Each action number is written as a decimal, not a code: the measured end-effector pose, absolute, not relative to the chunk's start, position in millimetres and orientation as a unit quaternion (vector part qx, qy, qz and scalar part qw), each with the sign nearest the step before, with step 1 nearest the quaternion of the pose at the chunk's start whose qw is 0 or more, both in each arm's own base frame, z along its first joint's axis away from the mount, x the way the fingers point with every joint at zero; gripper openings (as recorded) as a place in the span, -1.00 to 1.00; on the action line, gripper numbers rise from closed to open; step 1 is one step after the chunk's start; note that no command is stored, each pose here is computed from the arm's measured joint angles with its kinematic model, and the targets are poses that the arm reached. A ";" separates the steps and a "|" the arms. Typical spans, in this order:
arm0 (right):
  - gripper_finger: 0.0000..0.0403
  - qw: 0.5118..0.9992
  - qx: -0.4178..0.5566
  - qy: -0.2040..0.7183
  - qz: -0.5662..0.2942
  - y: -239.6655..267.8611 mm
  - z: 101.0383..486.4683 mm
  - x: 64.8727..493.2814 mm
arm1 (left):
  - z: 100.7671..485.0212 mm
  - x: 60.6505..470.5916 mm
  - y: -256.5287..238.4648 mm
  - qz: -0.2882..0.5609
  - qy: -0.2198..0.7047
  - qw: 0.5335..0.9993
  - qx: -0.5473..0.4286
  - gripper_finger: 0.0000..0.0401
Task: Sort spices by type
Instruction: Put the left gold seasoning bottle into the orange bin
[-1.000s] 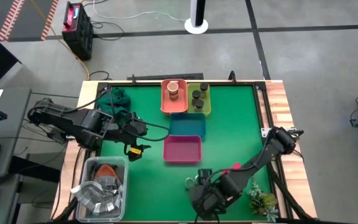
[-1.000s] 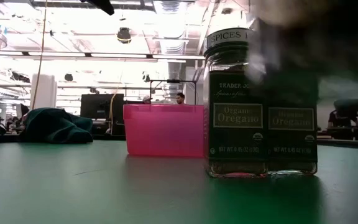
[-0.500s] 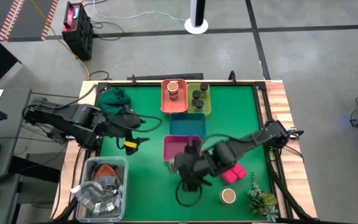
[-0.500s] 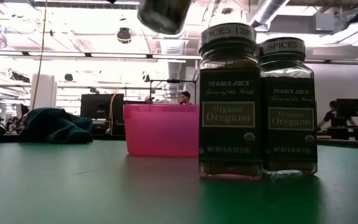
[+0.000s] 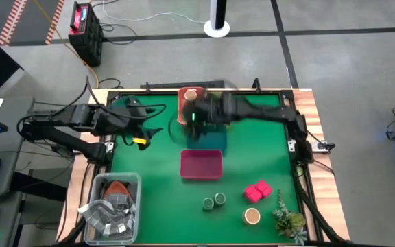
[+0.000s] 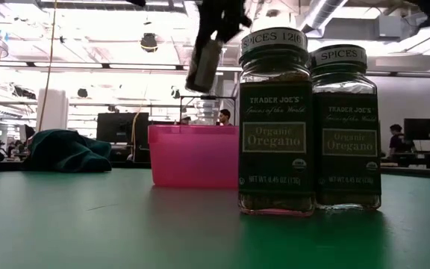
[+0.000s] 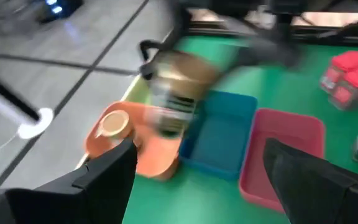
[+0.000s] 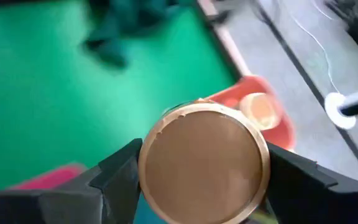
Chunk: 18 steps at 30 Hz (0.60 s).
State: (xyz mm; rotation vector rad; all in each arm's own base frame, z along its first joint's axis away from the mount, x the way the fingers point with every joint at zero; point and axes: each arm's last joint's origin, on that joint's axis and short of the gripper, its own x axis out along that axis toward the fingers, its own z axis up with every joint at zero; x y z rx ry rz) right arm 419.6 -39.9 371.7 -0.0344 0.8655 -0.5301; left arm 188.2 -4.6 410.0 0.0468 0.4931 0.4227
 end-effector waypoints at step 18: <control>0.52 0.875 0.079 0.415 -0.235 -132.5 318.6 421.4 | 362.3 192.6 57.8 0.172 0.226 0.959 -0.020 0.64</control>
